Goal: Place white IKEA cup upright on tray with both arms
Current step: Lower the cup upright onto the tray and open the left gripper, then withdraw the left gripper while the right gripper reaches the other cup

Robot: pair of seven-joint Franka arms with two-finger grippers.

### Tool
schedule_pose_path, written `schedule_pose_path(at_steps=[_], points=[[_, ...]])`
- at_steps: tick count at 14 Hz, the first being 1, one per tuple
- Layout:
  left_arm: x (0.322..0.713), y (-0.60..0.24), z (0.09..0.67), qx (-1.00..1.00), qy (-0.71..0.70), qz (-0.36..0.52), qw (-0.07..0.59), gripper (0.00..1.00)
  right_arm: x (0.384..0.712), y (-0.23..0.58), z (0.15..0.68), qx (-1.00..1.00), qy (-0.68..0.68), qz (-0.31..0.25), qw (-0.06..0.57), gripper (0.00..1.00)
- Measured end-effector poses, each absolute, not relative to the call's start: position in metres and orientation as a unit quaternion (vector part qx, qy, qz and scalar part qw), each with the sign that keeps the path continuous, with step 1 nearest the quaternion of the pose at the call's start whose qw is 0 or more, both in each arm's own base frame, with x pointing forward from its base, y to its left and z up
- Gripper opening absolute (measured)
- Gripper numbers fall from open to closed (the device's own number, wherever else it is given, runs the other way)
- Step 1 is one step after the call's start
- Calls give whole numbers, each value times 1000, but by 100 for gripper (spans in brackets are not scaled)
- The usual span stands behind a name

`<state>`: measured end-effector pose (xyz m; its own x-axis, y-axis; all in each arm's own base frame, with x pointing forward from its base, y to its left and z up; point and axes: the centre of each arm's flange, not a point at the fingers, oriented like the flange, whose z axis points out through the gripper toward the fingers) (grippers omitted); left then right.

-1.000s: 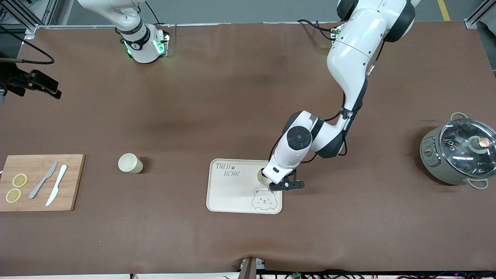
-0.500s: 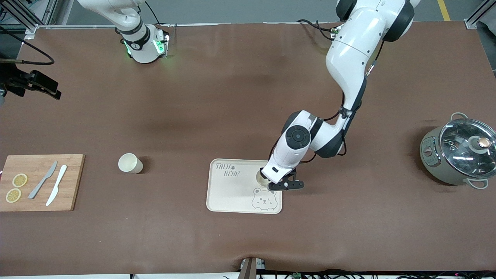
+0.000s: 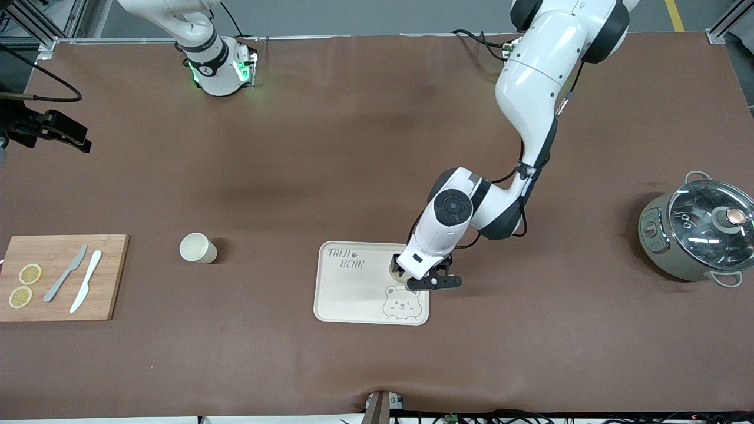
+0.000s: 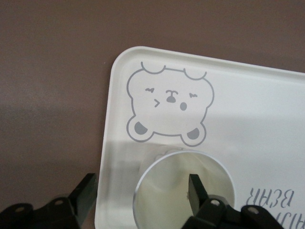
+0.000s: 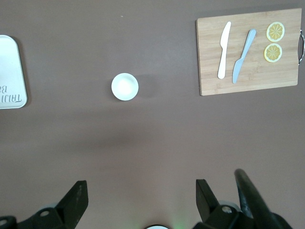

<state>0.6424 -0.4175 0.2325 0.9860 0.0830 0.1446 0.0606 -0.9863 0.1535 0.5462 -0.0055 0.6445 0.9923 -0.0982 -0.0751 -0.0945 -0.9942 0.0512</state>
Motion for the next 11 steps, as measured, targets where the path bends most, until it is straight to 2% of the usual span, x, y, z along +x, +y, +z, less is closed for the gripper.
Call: schedule_pose_path(at_steps=[3, 6, 7, 8, 11], points=[[644, -413, 256, 995, 37, 63, 61, 89, 560, -11, 621, 997, -54, -57, 27, 100], [645, -398, 304, 997, 37, 48, 42, 92, 575, -16, 595, 995, -59, -73, 31, 100], [646, -391, 321, 998, 37, 45, 38, 98, 579, -21, 585, 994, -63, -80, 32, 100], [647, -384, 336, 998, 37, 43, 34, 100, 585, -25, 574, 994, -67, -86, 33, 100], [655, -348, 371, 999, 7, 32, 20, 100, 605, -43, 533, 992, -80, -91, 35, 100]])
